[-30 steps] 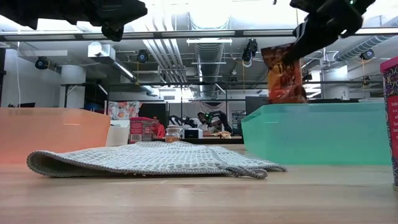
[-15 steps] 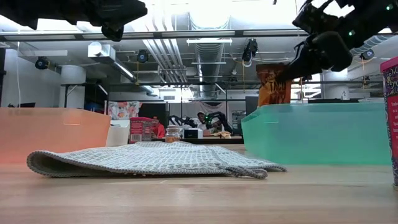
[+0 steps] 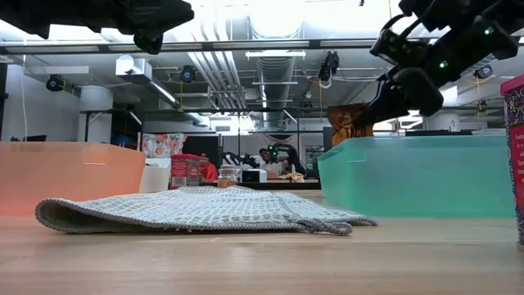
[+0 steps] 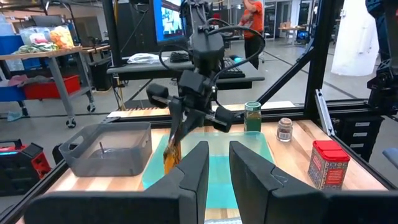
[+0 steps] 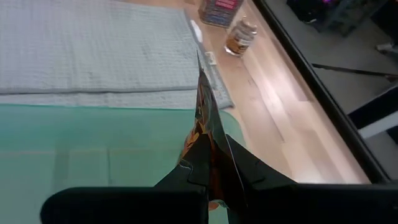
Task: Sort spices by type
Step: Put the top orange seasoning packet into the green bin
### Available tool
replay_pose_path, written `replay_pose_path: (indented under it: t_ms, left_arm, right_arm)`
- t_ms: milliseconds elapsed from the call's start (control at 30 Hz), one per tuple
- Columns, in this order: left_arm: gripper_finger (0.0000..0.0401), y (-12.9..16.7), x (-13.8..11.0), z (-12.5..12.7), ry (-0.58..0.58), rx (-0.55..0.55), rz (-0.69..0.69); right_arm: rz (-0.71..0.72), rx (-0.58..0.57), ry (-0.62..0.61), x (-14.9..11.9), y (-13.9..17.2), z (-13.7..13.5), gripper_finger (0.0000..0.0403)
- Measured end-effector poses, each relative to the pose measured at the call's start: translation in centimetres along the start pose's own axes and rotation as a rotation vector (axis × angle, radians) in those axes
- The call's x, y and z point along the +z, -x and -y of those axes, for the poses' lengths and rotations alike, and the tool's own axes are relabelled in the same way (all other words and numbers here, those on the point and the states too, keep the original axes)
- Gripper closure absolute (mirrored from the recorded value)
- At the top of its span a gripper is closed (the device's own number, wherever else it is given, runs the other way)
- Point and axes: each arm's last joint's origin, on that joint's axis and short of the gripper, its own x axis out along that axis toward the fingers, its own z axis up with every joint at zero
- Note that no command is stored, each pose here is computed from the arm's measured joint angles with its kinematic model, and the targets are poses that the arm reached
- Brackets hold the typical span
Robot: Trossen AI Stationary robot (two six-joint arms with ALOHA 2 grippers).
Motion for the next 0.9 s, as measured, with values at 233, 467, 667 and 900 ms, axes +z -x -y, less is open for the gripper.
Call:
replay_pose_path:
  t_ms: [233, 467, 667, 900]
  left_arm:
    - [0.0353, 0.0, 0.0, 0.0, -0.003, 0.0, 0.0]
    - [0.0353, 0.0, 0.0, 0.0, -0.01, 0.0, 0.0]
    - [0.0353, 0.0, 0.0, 0.0, -0.011, 0.001, 0.0]
    - [0.0353, 0.0, 0.0, 0.0, -0.011, 0.001, 0.0]
  right_arm:
    - [-0.026, -0.005, 0.013, -0.4, -0.8, -0.2, 0.039]
    - [-0.036, -0.005, 0.011, -0.5, -1.0, -0.1, 0.039]
    - [-0.039, -0.01, 0.01, -0.5, -1.0, 0.0, 0.039]
    - [-0.054, -0.008, 0.017, -1.2, -1.1, 0.0, 0.039]
